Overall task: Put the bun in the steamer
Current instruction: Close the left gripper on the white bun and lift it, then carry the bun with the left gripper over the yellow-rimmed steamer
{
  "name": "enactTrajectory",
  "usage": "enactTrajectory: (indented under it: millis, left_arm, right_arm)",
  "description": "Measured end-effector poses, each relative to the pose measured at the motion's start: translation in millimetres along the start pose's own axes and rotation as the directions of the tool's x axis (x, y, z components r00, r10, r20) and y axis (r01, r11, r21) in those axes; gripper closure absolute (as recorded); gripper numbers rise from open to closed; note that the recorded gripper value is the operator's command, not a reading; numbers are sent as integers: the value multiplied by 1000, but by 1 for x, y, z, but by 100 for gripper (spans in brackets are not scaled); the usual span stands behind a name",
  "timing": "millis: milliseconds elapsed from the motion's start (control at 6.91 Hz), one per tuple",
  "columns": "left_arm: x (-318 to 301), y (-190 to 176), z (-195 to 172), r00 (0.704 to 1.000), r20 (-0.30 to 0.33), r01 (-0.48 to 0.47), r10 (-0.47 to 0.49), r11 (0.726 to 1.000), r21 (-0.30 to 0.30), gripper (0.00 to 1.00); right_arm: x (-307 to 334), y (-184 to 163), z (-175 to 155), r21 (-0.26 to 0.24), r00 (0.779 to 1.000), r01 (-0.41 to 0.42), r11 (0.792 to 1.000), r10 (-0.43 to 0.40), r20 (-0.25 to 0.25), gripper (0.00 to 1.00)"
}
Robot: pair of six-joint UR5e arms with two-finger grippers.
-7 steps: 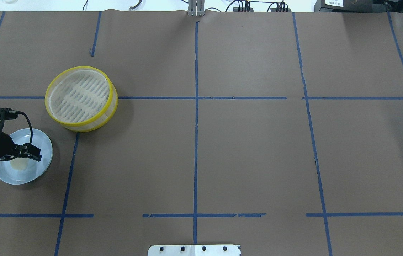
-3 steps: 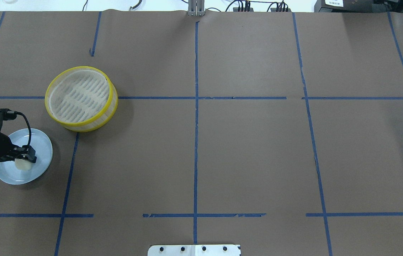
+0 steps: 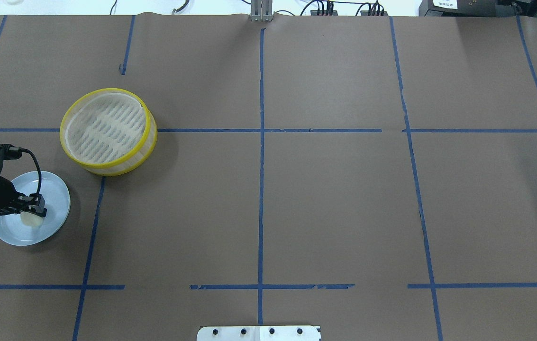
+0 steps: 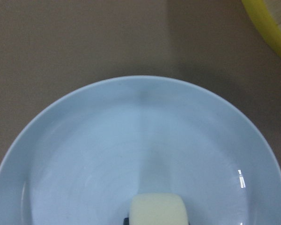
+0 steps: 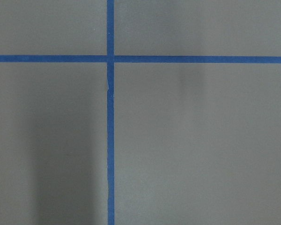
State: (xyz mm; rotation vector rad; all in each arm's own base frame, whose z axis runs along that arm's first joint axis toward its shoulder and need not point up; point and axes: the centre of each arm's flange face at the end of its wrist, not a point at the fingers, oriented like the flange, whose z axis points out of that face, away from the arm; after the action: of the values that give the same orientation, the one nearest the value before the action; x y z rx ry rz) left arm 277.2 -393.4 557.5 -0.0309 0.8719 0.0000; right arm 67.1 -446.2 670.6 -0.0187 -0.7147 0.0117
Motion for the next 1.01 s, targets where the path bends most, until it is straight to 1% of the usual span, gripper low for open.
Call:
enactTrajectory:
  millis: [145,289,434,579,724,868,1013]
  left_arm:
    - [16,-1,-21,999,-33,-14,15,1000,24,71]
    - [31,-14,-52,998,-67,-3,7,998,58,71]
    - [48,-40,-87,995,-94,28,-19,995,96,72]
    - [76,-77,-115,994,-107,53,-39,990,129,72]
    - [106,-115,-126,993,-105,66,-51,987,144,72]
    - [126,-147,-120,993,-95,78,-65,987,141,72]
    - [136,-164,-104,994,-79,86,-76,989,122,72]
  right_arm:
    - [0,0,0,0,1000,0,1000,0,0,0]
    - [0,0,0,0,1000,0,1000,0,0,0]
    - [0,0,0,0,1000,0,1000,0,0,0]
    - [0,0,0,0,1000,0,1000,0,0,0]
    - [0,0,0,0,1000,0,1000,0,0,0]
    - [0,0,0,0,1000,0,1000,0,0,0]
    - [0,0,0,0,1000,0,1000,0,0,0]
